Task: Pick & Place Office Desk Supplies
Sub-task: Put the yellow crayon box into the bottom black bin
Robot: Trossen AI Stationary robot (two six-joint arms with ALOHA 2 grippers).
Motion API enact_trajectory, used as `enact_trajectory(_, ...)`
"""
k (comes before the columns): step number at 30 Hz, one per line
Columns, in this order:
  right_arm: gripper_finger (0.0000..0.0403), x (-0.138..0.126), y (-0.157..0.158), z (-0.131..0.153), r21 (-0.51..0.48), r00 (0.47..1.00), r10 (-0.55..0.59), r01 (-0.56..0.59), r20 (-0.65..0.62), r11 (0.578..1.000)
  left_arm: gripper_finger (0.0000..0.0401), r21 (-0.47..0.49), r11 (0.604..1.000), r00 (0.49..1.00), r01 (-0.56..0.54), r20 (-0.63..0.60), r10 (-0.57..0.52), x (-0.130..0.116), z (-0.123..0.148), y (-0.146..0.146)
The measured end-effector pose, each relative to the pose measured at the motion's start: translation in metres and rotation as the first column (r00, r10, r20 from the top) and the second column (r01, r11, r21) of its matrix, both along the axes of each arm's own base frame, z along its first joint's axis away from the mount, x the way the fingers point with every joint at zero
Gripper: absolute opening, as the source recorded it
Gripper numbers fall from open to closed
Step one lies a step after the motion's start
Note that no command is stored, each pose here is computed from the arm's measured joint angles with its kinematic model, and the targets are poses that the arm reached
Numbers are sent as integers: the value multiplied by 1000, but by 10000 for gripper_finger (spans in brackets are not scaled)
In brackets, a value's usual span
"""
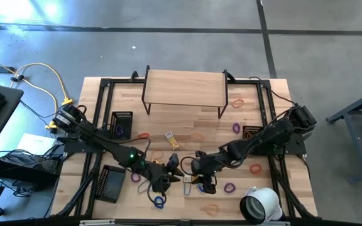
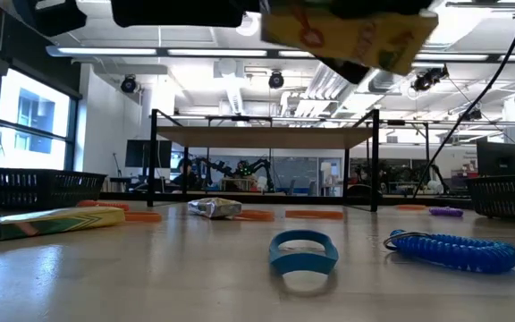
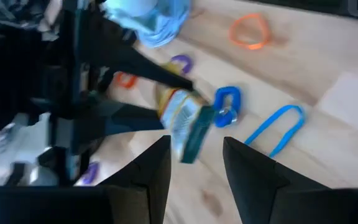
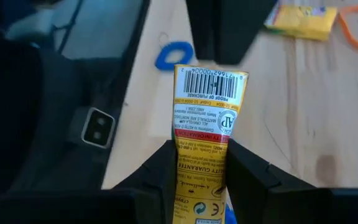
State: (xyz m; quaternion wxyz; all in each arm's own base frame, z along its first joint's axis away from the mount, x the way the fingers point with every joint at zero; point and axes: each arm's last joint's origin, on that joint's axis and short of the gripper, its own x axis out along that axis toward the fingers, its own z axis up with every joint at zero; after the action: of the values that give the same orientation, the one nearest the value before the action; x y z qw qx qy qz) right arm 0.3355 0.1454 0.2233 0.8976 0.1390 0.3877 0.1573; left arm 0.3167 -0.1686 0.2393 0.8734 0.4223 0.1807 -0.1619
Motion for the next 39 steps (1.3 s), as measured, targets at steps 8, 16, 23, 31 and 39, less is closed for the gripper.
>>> enact_trajectory(8, 104, 5, -9, 2, 7, 1000, -22, 21, 22, 1000, 139, 17, 999, 999, -40, 13, 40, 0, 0, 1)
enact_trajectory(16, 104, 10, -15, 5, 34, 998, -28, 26, 58, 999, 139, 17, 999, 999, -44, 14, 44, 1, 1, 3)
enact_trajectory(23, 104, 10, -15, 6, 39, 998, -22, 20, 59, 999, 136, 25, 999, 999, -40, 16, 39, 1, 1, 3)
enact_trajectory(31, 105, 10, -15, 5, 39, 998, -22, 20, 57, 999, 87, 26, 999, 999, -39, 16, 39, 1, 1, 3)
enact_trajectory(39, 109, 10, -14, 5, 49, 999, -10, 8, 51, 999, 60, -15, 998, 998, -60, 11, 60, 1, 1, 3)
